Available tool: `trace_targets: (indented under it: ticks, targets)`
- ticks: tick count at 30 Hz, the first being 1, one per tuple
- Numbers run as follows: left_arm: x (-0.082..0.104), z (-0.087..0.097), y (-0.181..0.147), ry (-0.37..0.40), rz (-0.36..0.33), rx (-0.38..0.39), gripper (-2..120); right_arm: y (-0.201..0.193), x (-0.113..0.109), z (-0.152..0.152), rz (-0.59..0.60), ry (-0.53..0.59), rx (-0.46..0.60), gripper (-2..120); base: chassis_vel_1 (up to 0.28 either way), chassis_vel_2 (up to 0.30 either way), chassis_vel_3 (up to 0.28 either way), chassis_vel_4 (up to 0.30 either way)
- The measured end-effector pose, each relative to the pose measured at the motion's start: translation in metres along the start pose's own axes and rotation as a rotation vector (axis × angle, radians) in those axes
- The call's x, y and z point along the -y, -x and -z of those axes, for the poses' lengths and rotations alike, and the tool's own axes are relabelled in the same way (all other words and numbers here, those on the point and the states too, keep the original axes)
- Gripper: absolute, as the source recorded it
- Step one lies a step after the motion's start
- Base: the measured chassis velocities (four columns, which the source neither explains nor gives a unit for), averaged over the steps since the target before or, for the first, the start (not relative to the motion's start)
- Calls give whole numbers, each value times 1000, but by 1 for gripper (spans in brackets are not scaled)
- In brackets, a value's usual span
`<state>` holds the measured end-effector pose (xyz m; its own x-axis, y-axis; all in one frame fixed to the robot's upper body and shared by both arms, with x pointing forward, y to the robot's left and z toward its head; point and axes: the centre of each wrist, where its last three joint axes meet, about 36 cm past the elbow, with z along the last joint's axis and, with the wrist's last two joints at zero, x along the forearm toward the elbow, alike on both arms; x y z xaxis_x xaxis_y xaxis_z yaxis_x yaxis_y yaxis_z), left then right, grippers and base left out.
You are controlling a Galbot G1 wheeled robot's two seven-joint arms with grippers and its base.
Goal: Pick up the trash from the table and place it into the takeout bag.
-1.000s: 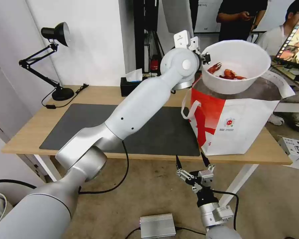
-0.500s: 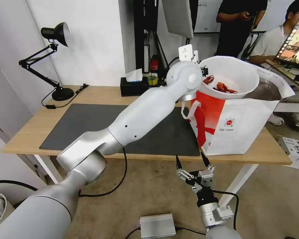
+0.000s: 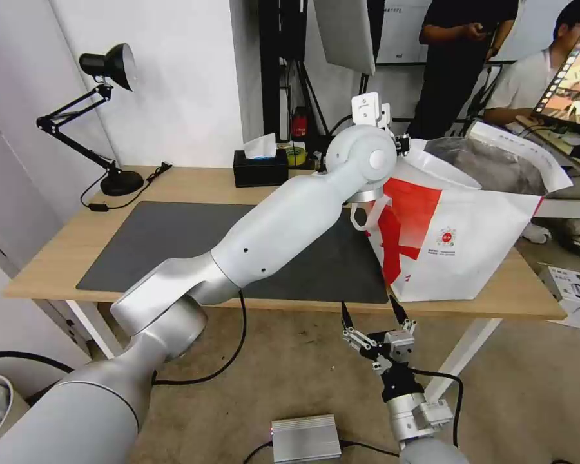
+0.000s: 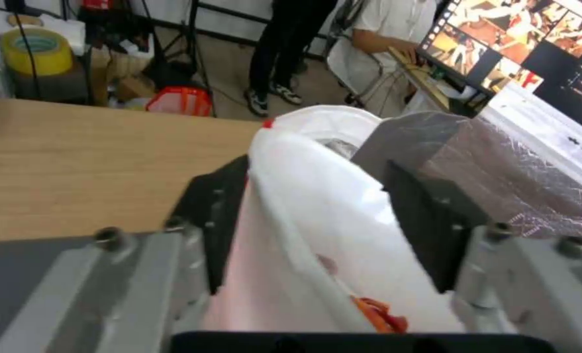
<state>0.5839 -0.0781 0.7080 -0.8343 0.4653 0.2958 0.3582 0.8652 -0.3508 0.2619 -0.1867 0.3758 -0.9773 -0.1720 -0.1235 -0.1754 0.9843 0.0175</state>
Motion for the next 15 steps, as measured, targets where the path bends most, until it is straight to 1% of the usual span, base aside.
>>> trace_targets:
  ticks: [1,2,3,5,6,8,9,10,15]
  targets:
    - [0,0,0,0,0,0,67,0,0,0,0,0,0,100,0,0,0,0]
    - [0,-2,0,1,-3,-2,74,0,0,0,0,0,0,100,0,0,0,0]
    - [0,-2,0,1,-3,-2,74,0,0,0,0,0,0,100,0,0,0,0]
    - [1,-3,-1,2,-10,-4,80,0,0,0,0,0,0,100,0,0,0,0]
    - [1,-3,-1,2,-10,-4,80,0,0,0,0,0,0,100,0,0,0,0]
    - [3,-4,-2,3,-17,-5,93,0,0,0,0,0,0,100,0,0,0,0]
    - [3,-4,-2,3,-17,-5,93,0,0,0,0,0,0,100,0,0,0,0]
    - [4,-5,-2,6,-20,-6,98,0,0,0,0,0,0,100,0,0,0,0]
    - [4,-10,-1,14,-20,-14,100,0,0,0,0,0,0,100,0,0,0,0]
